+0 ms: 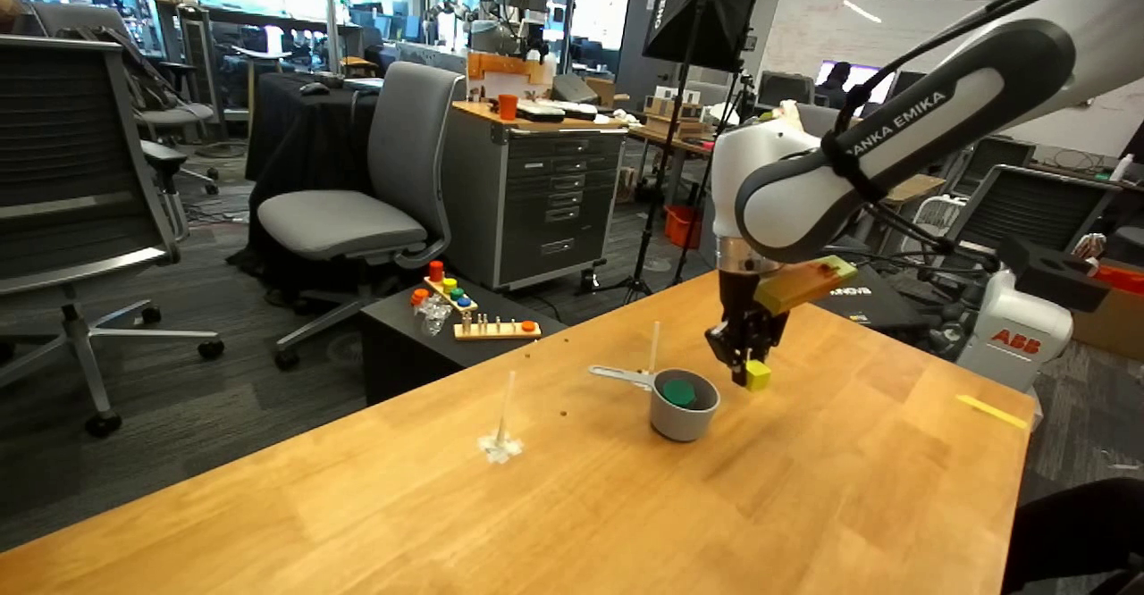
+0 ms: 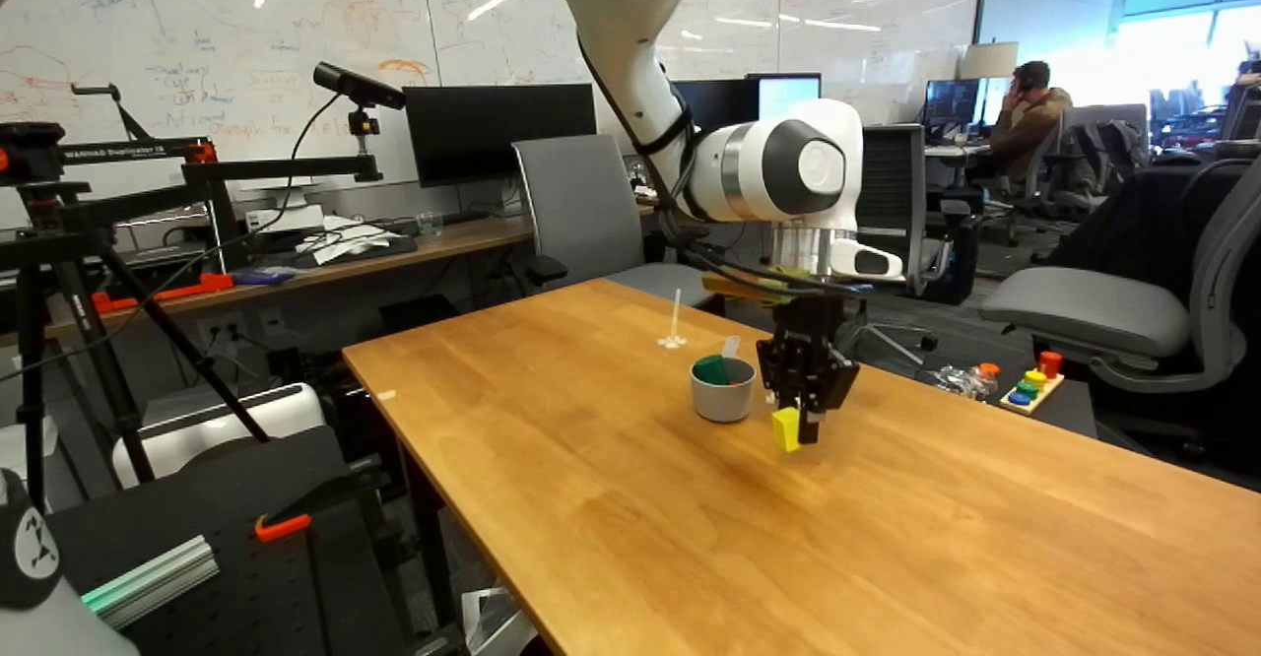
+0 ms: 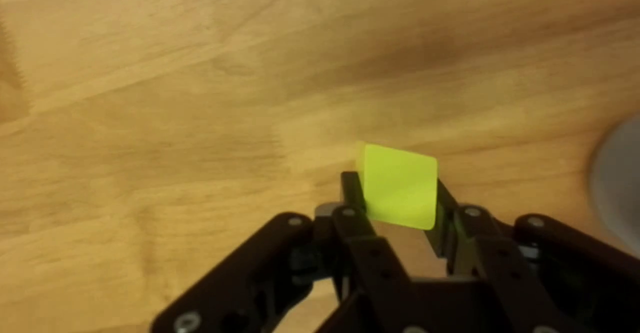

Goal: Put the cubes in the mug cup

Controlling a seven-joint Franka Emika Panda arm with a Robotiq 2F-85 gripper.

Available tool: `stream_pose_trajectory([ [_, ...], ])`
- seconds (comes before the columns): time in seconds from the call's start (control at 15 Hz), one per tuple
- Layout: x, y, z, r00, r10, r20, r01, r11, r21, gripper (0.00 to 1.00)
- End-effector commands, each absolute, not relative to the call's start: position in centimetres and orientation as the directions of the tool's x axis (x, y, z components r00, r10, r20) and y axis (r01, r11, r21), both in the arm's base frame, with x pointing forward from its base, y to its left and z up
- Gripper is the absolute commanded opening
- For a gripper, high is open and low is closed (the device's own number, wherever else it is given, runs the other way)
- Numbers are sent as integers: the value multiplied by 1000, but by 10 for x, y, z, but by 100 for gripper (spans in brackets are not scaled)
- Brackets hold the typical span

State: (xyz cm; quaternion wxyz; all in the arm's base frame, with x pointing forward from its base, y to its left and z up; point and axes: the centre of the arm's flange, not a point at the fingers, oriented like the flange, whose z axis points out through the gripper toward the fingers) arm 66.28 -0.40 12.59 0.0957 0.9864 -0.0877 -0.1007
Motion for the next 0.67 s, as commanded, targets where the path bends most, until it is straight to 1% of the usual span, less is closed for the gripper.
stream_pose_trajectory([
  [0.0, 681, 54, 171, 983, -138, -121, -117, -978, 171, 8],
  [0.27, 691, 107, 198, 995, -66, -69, -56, -988, 146, 8],
  [0.6, 694, 129, 203, 998, -34, -50, -27, -990, 139, 8],
])
